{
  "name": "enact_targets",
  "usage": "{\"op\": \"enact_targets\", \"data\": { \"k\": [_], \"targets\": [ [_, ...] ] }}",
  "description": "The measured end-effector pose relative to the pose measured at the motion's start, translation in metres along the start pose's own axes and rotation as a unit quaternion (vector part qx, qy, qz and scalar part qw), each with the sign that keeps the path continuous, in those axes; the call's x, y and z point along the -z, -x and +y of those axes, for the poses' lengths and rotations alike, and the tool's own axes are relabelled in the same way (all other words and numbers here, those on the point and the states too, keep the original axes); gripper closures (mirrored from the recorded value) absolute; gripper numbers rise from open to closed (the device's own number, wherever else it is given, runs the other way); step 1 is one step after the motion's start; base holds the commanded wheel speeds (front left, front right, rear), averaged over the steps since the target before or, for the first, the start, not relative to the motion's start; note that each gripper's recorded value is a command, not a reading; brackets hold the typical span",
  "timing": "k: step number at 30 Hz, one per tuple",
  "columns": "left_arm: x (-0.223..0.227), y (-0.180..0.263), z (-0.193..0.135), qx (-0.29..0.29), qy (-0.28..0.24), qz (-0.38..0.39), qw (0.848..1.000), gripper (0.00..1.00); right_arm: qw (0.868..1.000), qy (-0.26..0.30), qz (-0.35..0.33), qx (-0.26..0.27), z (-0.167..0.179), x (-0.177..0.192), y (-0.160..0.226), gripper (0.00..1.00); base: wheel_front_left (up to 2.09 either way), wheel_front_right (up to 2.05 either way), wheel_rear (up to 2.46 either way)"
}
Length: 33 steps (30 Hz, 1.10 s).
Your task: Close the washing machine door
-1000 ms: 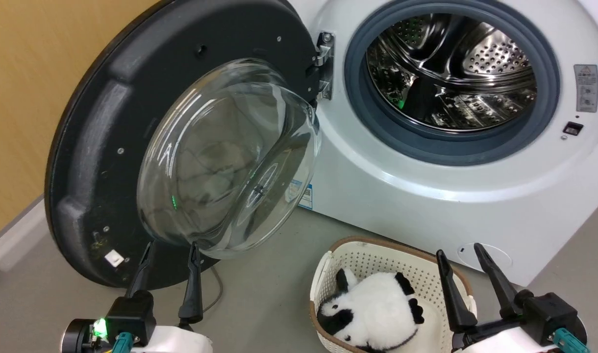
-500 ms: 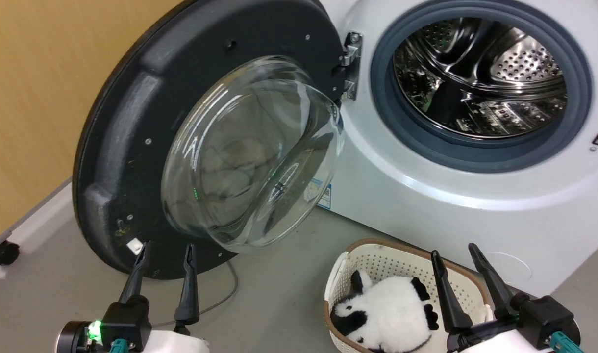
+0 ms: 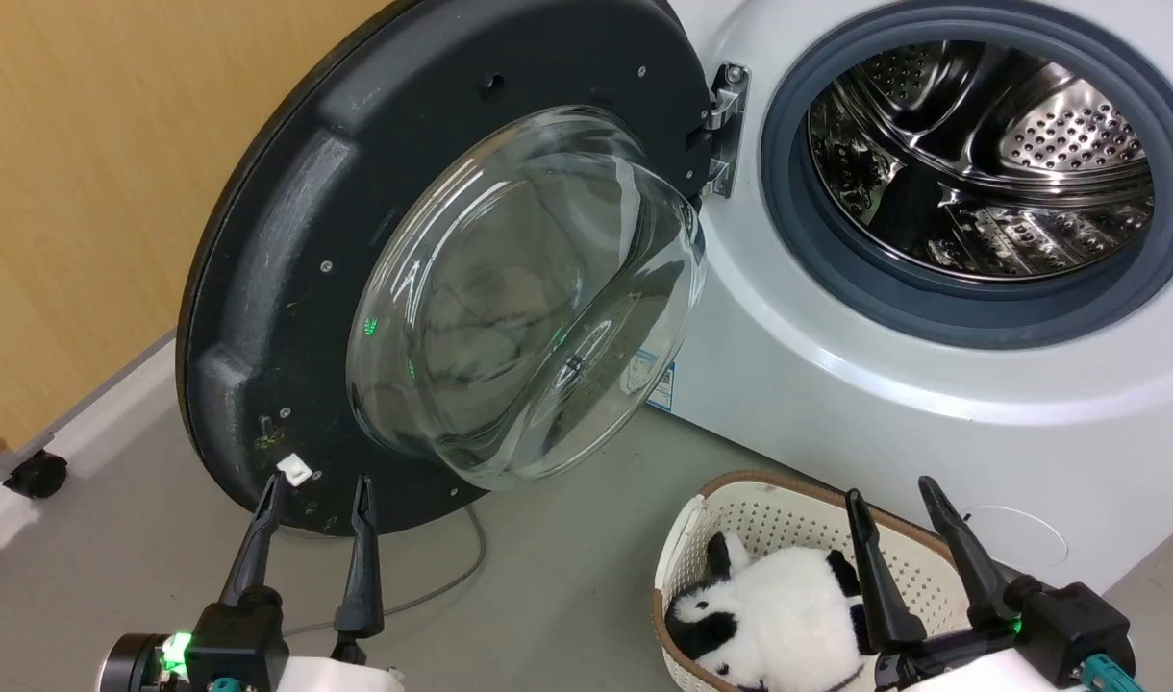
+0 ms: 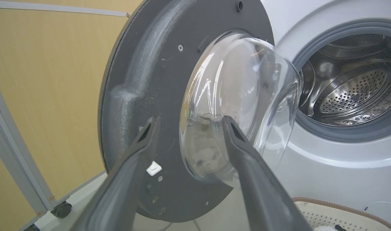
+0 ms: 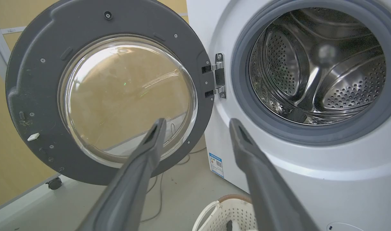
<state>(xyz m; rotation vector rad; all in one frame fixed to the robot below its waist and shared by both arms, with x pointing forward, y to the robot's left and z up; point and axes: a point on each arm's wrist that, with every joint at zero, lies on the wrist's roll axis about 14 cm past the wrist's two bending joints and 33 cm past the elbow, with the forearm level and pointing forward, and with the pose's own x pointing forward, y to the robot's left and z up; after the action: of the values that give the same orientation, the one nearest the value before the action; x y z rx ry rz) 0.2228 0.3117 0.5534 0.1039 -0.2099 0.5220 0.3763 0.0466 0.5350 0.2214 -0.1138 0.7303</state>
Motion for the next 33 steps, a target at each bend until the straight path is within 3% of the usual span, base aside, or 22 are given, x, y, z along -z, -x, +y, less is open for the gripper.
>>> {"op": "enact_targets", "data": {
  "k": [8,9,10,11,18,20,23,27,28,29,30,31,32,33],
  "targets": [
    [-0.005,-0.002,0.002,-0.004,-0.002,-0.007,1.0,0.0,1.0,0.0,0.0,0.006,-0.004,0.0,0.0,0.0,0.0,0.0,0.0],
    [-0.008,-0.002,0.003,-0.006,0.0,-0.012,1.0,0.51,1.0,0.001,0.0,0.006,-0.005,0.0,0.0,0.0,0.0,0.0,0.0],
    [-0.013,-0.003,0.005,-0.009,0.005,-0.02,1.0,0.89,1.0,0.0,0.0,0.007,-0.005,0.0,0.0,0.0,0.0,0.0,0.0],
    [-0.029,-0.007,0.01,-0.017,0.01,-0.045,0.999,1.0,1.0,0.0,0.0,0.008,-0.006,0.001,0.0,0.0,0.0,0.0,0.0],
    [-0.094,-0.022,0.036,-0.034,-0.023,-0.148,0.988,1.0,1.0,0.001,-0.001,0.016,-0.012,0.0,0.0,0.0,0.0,0.0,0.0],
    [-0.13,-0.039,0.065,-0.038,-0.033,-0.204,0.978,1.0,1.0,0.004,-0.001,0.026,-0.019,0.001,0.002,0.0,0.0,0.0,0.0],
    [-0.137,-0.054,0.087,-0.046,-0.032,-0.21,0.976,1.0,0.999,0.003,0.001,0.033,-0.024,0.003,0.005,0.0,0.0,0.0,0.0],
    [-0.109,-0.08,0.122,-0.07,0.016,-0.15,0.986,1.0,0.999,0.002,0.007,0.045,-0.032,0.008,0.008,0.0,0.0,0.0,0.0],
    [-0.09,-0.092,0.14,-0.096,0.086,-0.11,0.986,1.0,0.999,0.0,0.01,0.051,-0.037,0.01,0.01,0.0,0.0,0.0,0.0],
    [-0.079,-0.098,0.147,-0.108,0.124,-0.087,0.983,1.0,0.998,0.0,0.011,0.055,-0.039,0.011,0.011,0.0,0.0,0.0,0.0],
    [-0.067,-0.103,0.152,-0.115,0.159,-0.059,0.979,1.0,0.998,0.0,0.012,0.058,-0.041,0.012,0.012,0.0,0.0,0.0,0.0],
    [-0.067,-0.103,0.152,-0.115,0.159,-0.059,0.979,1.0,0.998,0.0,0.012,0.058,-0.041,0.012,0.012,0.0,0.0,0.0,0.0],
    [-0.046,-0.11,0.16,-0.131,0.236,-0.019,0.963,1.0,0.998,0.0,0.014,0.063,-0.045,0.014,0.014,0.0,0.0,0.0,0.0],
    [-0.035,-0.113,0.161,-0.135,0.267,0.005,0.954,1.0,0.998,0.0,0.015,0.065,-0.046,0.014,0.014,0.0,0.0,0.0,0.0]
  ]
}}
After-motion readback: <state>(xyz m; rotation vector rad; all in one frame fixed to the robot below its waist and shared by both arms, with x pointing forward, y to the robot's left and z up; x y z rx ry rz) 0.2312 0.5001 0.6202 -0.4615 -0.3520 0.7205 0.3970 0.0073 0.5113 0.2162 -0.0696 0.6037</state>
